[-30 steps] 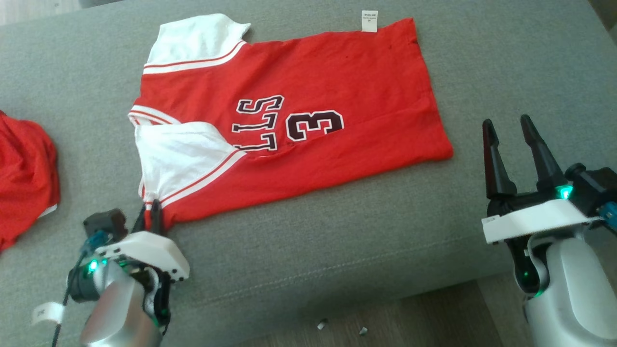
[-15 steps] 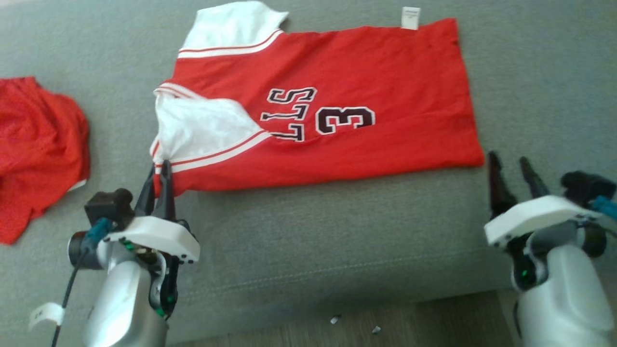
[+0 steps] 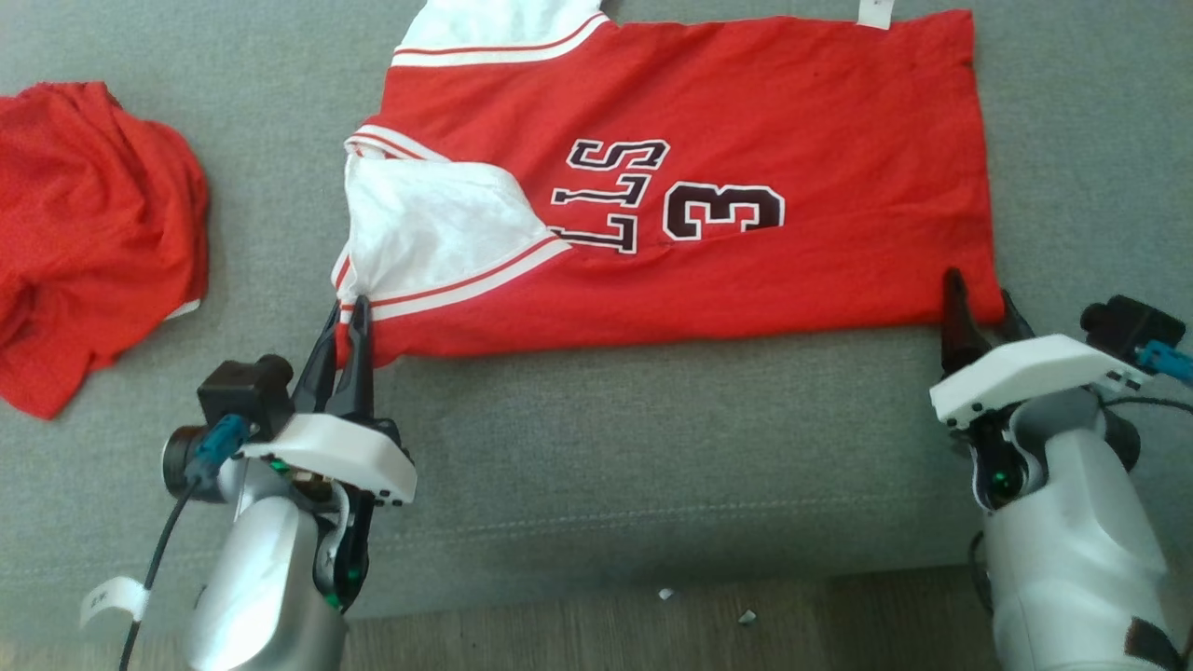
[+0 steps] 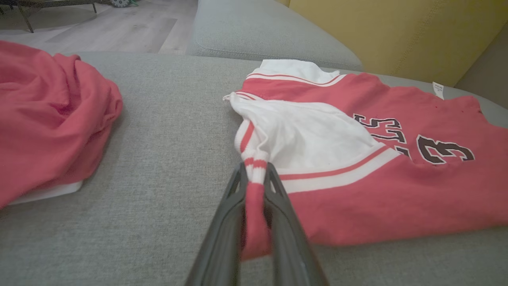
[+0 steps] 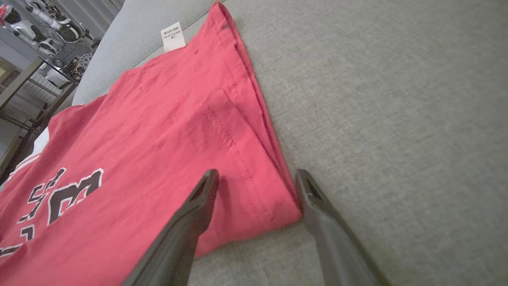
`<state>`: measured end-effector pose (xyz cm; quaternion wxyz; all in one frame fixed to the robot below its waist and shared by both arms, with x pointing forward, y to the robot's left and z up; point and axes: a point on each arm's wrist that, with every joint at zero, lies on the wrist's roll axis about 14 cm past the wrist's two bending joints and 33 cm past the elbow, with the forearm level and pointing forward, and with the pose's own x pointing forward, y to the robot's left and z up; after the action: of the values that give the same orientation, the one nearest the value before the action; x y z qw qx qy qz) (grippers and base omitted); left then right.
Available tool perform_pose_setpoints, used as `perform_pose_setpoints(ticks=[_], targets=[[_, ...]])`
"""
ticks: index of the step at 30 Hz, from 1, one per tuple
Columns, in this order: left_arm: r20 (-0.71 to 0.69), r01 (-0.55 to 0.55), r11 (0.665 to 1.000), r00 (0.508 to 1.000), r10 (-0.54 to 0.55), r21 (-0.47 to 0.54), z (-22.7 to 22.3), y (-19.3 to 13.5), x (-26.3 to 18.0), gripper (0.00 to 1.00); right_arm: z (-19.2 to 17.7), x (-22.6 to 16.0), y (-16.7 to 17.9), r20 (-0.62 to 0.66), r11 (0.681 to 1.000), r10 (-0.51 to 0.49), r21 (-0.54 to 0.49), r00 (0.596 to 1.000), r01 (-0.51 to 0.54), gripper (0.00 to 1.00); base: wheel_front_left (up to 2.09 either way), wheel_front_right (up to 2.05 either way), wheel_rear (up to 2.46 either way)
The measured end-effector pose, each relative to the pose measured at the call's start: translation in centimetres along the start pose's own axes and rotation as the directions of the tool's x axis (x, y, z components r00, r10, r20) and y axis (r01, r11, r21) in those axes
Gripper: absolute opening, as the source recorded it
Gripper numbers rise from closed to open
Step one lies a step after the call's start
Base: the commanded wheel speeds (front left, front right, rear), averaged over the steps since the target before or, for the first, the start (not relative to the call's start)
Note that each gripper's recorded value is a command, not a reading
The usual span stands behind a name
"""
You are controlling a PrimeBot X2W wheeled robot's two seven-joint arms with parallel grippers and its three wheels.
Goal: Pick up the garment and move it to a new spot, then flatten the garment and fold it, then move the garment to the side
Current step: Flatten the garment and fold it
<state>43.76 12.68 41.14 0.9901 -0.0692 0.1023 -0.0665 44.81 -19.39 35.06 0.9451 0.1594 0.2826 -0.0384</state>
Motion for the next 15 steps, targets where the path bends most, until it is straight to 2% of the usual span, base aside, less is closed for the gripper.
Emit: perform_pose_setpoints(ticks=[2, 3, 4, 11, 15], targets=[[-0.002, -0.004, 1.000, 1.000, 0.004, 0.001, -0.1, 0.1, 0.0, 0.00, -0.2, 0.3, 0.4, -0.013, 1.000, 0.009, 0.000, 1.000, -0.009, 1.00, 0.00, 0.00, 0.00], [-0.003, -0.005, 1.000, 1.000, 0.005, 0.003, -0.1, 0.2, -0.1, 0.00, -0.2, 0.5, 0.7, -0.017, 1.000, 0.016, -0.004, 1.000, -0.016, 0.35, 0.00, 0.00, 0.00], [-0.004, -0.005, 1.000, 1.000, 0.005, 0.004, -0.1, 0.2, -0.1, 0.00, -0.2, 0.6, 0.9, -0.019, 1.000, 0.022, -0.010, 1.000, -0.022, 0.00, 0.00, 0.00, 0.00], [-0.027, -0.006, 1.000, 1.000, 0.006, 0.015, -0.8, 0.2, -0.2, 0.00, -0.3, 0.6, 1.2, -0.013, 0.999, 0.028, -0.042, 1.000, -0.028, 0.00, 0.00, 0.00, 0.00], [-0.073, -0.010, 0.999, 0.997, 0.013, 0.031, -2.2, 0.5, -0.7, 0.00, -0.4, 0.1, 0.9, -0.020, 0.994, 0.025, -0.105, 0.999, -0.027, 0.00, 0.00, 0.00, 0.00]])
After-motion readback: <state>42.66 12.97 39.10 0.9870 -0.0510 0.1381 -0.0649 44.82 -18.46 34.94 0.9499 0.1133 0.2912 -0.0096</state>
